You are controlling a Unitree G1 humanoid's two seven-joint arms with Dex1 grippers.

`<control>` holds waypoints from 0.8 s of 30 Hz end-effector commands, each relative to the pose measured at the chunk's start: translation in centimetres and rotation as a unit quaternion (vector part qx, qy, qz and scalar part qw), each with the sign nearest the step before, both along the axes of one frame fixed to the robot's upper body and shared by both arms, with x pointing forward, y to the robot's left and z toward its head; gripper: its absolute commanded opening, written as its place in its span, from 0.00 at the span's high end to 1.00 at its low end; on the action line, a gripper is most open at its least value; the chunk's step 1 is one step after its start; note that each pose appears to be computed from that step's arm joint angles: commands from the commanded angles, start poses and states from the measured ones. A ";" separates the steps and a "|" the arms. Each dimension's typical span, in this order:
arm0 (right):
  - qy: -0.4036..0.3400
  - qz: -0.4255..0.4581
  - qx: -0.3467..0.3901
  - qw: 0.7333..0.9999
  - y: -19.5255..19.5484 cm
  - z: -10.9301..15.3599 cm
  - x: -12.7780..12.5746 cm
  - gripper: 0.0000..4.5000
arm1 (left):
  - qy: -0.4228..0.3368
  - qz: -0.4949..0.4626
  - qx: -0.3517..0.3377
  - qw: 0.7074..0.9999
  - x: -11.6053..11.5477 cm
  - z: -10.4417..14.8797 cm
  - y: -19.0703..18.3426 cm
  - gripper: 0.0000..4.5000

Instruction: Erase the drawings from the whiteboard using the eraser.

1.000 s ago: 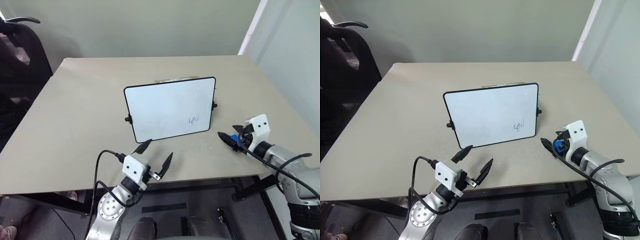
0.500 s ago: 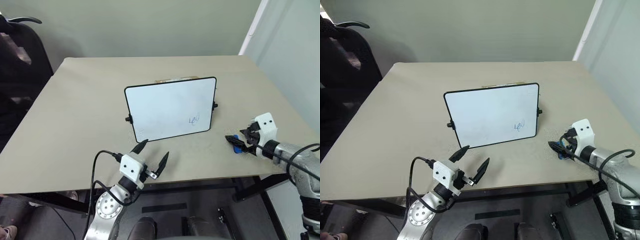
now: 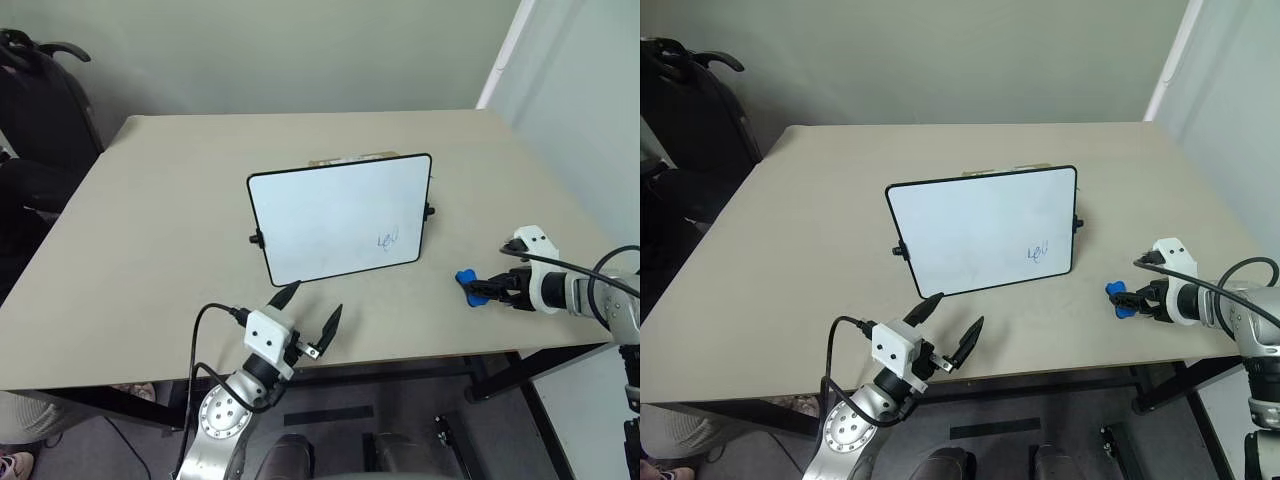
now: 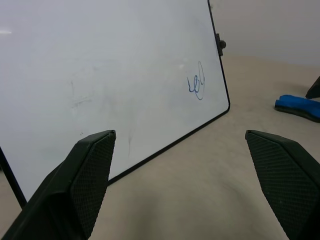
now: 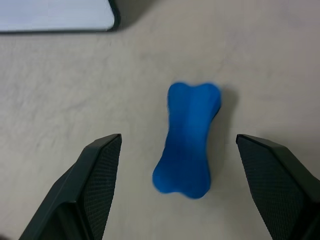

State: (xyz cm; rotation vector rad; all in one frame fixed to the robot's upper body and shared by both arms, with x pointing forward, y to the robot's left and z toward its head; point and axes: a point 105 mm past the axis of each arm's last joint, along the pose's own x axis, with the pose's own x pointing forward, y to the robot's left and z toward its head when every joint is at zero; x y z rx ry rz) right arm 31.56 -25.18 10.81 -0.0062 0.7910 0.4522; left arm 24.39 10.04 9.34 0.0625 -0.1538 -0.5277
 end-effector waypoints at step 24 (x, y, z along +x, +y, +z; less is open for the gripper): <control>0.008 0.044 -0.057 0.997 0.3 -0.4 3.0 0.53 | -0.020 0.007 -0.012 1.000 -1.1 1.1 -0.3 0.00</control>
